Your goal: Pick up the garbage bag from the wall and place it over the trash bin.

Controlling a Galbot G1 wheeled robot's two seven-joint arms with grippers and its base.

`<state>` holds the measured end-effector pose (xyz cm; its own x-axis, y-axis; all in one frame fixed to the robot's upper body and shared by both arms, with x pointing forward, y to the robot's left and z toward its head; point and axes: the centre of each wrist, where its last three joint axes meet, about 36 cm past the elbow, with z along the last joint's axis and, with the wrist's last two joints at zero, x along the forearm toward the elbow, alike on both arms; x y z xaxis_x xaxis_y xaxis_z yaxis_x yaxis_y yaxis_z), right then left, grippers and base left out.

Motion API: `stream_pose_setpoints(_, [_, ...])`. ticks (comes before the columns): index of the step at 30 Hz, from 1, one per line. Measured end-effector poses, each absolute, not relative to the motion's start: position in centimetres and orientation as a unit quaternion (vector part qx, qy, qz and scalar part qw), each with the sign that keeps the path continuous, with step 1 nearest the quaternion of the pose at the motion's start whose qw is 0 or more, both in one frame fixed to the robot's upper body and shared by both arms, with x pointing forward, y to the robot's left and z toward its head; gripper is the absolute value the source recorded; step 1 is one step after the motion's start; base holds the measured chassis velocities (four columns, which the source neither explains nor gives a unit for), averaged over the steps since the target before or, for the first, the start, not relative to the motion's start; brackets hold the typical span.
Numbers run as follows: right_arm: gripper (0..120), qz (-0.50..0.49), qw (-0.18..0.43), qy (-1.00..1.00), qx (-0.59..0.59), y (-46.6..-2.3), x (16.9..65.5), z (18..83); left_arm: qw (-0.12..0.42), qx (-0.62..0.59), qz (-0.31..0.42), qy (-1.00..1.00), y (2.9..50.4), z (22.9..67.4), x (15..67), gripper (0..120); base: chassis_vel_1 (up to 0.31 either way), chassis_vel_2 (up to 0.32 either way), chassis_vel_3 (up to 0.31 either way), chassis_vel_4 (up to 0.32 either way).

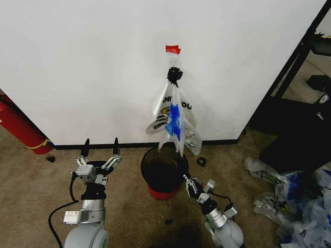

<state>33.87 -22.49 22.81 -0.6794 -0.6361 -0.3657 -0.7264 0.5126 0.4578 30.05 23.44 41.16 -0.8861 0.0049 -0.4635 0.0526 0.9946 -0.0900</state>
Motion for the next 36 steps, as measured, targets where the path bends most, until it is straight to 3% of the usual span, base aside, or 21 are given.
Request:
stream_pose_setpoints(14, [0,0.186,0.075,0.887,-0.415,-27.3,34.0,21.6,0.233,0.023,-0.05,0.971,23.2,40.2,31.3,100,0.0,0.0,0.0,0.0])
stream_pose_setpoints(21, [0,0.237,0.179,0.892,-0.34,-22.5,37.1,24.3,0.241,0.103,-0.01,0.965,22.7,40.1,33.3,100,0.0,0.0,0.0,0.0])
stream_pose_setpoints(29, [0,0.237,0.196,0.878,-0.366,-20.8,37.9,24.7,0.242,0.213,0.033,0.946,22.1,40.7,36.9,100,0.0,0.0,0.0,0.0])
stream_pose_setpoints(36, [0,0.225,0.186,0.876,-0.383,-20.6,37.3,24.0,0.176,0.25,0.019,0.952,20.6,41.8,39.3,100,0.0,0.0,0.0,0.0])
